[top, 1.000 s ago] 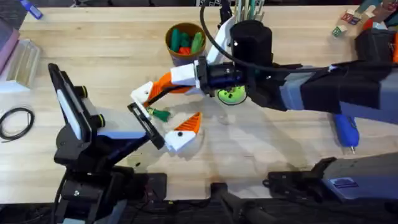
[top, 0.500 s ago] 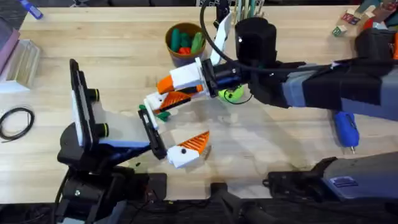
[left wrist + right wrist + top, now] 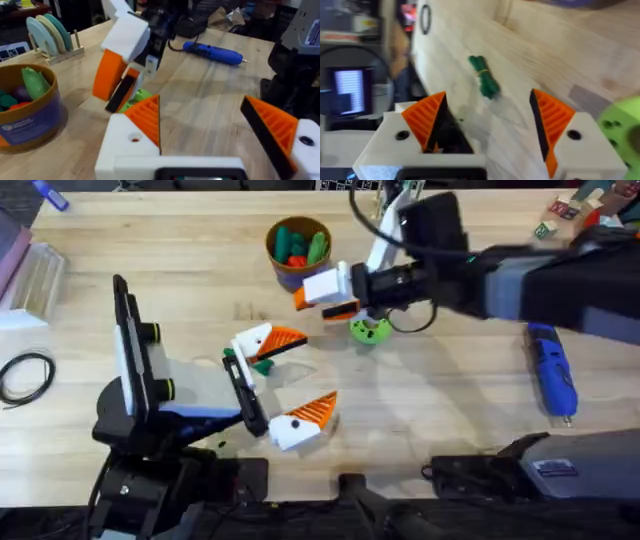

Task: Pick up the gripper from the table and insert it into the empty holder that is missing its gripper. Then pick up a screw, insert it into the mounting hole, and use the screwdriver to tighten it. Finally, clean up the table by picking up the vegetable and placing it into the bucket.

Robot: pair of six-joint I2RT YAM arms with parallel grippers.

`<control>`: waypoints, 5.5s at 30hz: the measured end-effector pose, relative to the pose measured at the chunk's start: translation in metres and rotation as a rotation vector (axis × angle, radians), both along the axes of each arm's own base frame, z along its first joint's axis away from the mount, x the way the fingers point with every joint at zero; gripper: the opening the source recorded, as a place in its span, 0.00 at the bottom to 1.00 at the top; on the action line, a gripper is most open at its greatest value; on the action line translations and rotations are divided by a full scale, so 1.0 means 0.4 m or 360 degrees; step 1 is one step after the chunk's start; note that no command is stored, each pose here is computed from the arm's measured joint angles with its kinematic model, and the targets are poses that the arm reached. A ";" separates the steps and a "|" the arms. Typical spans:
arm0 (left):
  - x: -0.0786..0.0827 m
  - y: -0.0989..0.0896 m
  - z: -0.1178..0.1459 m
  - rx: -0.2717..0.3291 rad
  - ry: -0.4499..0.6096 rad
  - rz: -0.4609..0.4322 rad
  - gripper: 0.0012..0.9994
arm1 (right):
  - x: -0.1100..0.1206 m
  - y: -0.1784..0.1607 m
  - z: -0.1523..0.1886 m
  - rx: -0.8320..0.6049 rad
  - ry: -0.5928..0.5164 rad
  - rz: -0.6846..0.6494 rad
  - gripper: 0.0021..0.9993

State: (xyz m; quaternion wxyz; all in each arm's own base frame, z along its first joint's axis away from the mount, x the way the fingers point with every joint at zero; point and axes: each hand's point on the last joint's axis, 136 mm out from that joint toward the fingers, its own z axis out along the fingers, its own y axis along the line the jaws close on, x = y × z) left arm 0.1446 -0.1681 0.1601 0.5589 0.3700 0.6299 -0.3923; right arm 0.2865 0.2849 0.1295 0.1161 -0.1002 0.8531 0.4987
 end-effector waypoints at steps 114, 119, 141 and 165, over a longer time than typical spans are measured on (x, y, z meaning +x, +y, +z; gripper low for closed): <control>0.000 0.000 0.000 0.0000 0.0000 0.0000 0.99 | -0.231 0.186 0.253 -0.0977 -0.0848 0.0856 0.00; 0.000 0.000 0.000 0.0000 0.0000 0.0000 0.99 | -0.226 0.183 0.252 -0.0993 -0.0858 0.0845 0.00; 0.001 0.000 -0.001 -0.0004 0.0012 0.0003 0.99 | -0.217 0.185 0.227 -0.1040 -0.0839 0.0849 0.00; 0.000 0.000 -0.001 -0.0006 0.0017 0.0000 0.99 | -0.223 0.213 0.207 -0.1073 -0.0882 0.0868 0.00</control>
